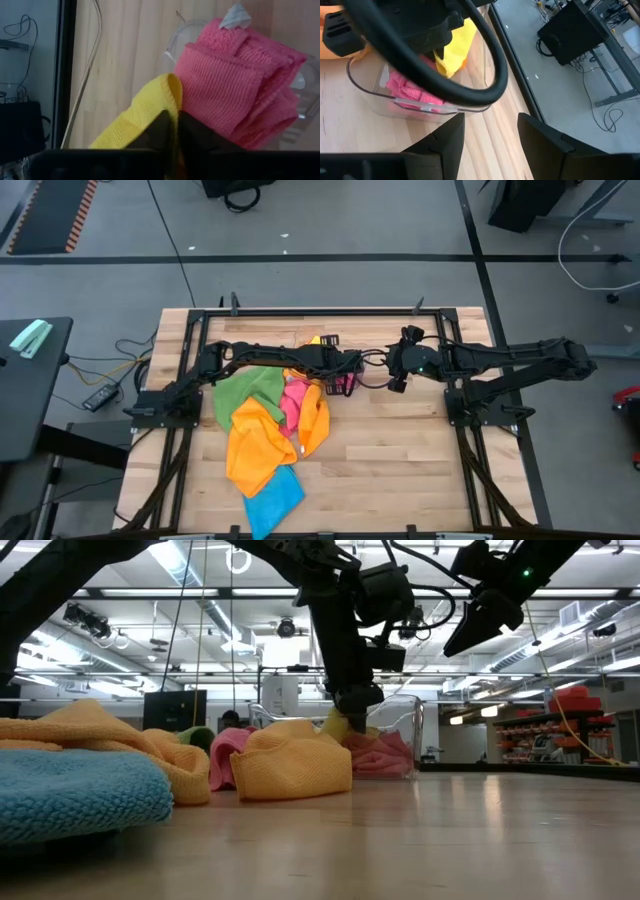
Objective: Fold microfiber towels
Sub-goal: Put the yellow microfiber cloth into the transparent bin
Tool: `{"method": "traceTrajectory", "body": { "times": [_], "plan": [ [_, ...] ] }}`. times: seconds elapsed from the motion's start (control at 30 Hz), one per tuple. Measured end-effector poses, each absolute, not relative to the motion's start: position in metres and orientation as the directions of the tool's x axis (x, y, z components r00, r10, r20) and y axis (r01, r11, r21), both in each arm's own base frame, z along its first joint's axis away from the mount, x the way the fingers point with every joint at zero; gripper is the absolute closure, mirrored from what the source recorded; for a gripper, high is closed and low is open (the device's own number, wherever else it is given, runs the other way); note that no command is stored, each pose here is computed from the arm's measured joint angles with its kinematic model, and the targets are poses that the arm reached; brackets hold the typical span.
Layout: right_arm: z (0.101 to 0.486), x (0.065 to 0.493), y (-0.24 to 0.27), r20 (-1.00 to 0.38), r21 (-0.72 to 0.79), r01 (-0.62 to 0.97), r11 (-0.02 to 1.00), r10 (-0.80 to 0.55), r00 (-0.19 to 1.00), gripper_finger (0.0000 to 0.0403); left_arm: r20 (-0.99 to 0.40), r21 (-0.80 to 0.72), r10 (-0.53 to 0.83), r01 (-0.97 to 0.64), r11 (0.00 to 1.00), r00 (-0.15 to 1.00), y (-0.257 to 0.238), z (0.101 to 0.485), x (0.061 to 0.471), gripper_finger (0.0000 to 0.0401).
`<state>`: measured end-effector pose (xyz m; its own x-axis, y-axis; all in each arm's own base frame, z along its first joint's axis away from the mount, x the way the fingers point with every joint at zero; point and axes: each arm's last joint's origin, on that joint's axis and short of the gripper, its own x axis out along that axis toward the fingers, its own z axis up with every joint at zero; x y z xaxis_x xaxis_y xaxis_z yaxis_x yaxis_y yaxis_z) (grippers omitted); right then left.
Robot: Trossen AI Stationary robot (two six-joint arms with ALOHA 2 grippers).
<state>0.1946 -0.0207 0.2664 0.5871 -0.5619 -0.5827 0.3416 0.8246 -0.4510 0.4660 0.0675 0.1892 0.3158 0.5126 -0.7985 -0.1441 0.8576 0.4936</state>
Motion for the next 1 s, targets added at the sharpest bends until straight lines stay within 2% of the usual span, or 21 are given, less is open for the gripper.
{"method": "traceTrajectory", "body": {
  "times": [0.07, 0.37, 0.57, 0.83, 1.0],
  "plan": [
    [0.266, 0.195, -0.021, -0.583, -0.451, 0.342, 0.825, -0.562, 0.587, 0.021, -0.806, 0.486, 0.505, -0.141, 0.862, 0.309, 0.067, 0.189, 0.465, 0.0387],
    [0.266, 0.195, -0.021, -0.583, -0.447, 0.346, 0.825, -0.562, 0.587, 0.021, -0.84, 0.45, 0.493, -0.217, 0.867, 0.227, 0.074, 0.201, 0.457, 0.039],
    [0.266, 0.195, -0.02, -0.595, -0.424, 0.334, 0.842, -0.537, 0.599, 0.021, -0.884, 0.345, 0.424, -0.335, 0.876, 0.198, 0.091, 0.206, 0.448, 0.0393],
    [0.248, 0.193, -0.02, -0.613, -0.361, 0.396, 0.844, -0.535, 0.581, 0.021, -0.912, 0.241, 0.361, -0.455, 0.857, 0.197, 0.109, 0.204, 0.443, 0.0389],
    [0.237, 0.19, -0.019, -0.634, -0.319, 0.435, 0.842, -0.531, 0.562, 0.021, -0.908, 0.237, 0.375, -0.511, 0.826, 0.186, 0.115, 0.205, 0.441, 0.0391]
  ]
}}
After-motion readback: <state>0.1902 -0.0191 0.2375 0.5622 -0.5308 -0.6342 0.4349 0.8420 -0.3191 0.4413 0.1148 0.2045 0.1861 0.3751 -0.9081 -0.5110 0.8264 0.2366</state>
